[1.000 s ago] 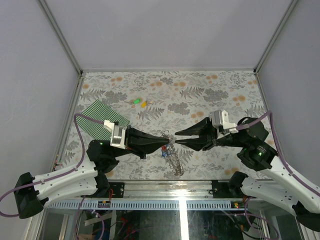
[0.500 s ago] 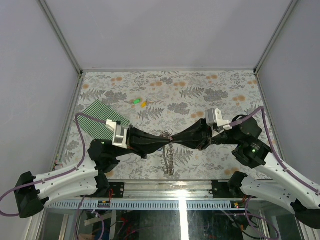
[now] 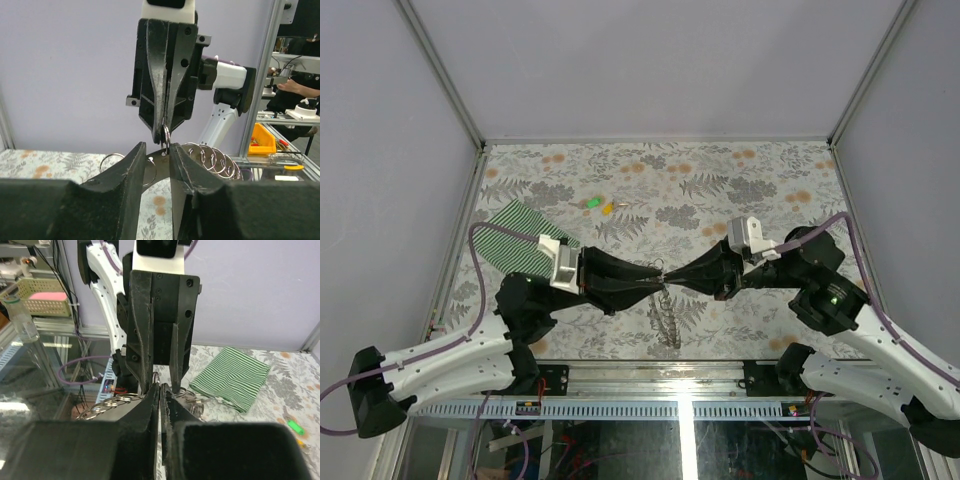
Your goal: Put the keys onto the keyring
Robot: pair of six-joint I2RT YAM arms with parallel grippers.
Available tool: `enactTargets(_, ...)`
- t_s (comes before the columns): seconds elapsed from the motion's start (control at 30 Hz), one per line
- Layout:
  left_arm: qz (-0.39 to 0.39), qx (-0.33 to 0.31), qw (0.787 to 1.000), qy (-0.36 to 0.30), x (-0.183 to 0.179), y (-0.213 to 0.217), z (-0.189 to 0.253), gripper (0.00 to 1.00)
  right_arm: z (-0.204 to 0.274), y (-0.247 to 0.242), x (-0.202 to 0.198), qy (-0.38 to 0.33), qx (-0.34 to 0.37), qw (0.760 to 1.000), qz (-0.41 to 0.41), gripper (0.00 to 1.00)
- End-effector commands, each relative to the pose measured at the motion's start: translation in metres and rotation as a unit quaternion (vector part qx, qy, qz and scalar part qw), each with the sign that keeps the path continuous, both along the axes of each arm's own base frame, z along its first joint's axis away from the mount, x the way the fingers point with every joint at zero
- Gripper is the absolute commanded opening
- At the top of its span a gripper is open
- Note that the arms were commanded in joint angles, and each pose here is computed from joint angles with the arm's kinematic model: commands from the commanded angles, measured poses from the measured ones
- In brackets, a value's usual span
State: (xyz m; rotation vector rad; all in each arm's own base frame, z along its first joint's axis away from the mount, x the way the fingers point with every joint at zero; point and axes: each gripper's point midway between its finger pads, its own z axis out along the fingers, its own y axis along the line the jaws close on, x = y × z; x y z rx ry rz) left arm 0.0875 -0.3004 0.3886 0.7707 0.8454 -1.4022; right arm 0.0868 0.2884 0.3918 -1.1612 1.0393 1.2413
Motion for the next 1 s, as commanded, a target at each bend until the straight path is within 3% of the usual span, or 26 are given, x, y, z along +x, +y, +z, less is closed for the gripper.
enactTargets(0.0, 0.036, 0.026, 0.999, -0.029, 0.006, 0.005, 0.024, 0.3, 0.003, -0.008, 0.008, -0.041, -0.042, 0.998, -0.031, 0.0)
enactTargets(0.17, 0.096, 0.089, 0.991, -0.008, 0.028, 0.006, 0.011, 0.32, -0.008, -0.017, 0.017, -0.042, -0.114, 0.991, -0.058, 0.0)
enactTargets(0.47, 0.137, 0.12, 0.983, 0.029, 0.045, 0.01, 0.0, 0.34, -0.044, -0.023, 0.033, 0.005, -0.233, 0.969, -0.086, 0.0)
enactTargets(0.8, 0.18, 0.143, 0.969, 0.094, 0.07, 0.005, -0.021, 0.36, -0.088, -0.034, 0.083, 0.07, -0.365, 0.906, -0.204, 0.0)
enactTargets(0.97, 0.183, 0.155, 0.966, 0.093, 0.073, 0.0, -0.03, 0.36, -0.099, -0.036, 0.088, 0.09, -0.398, 0.888, -0.213, 0.0)
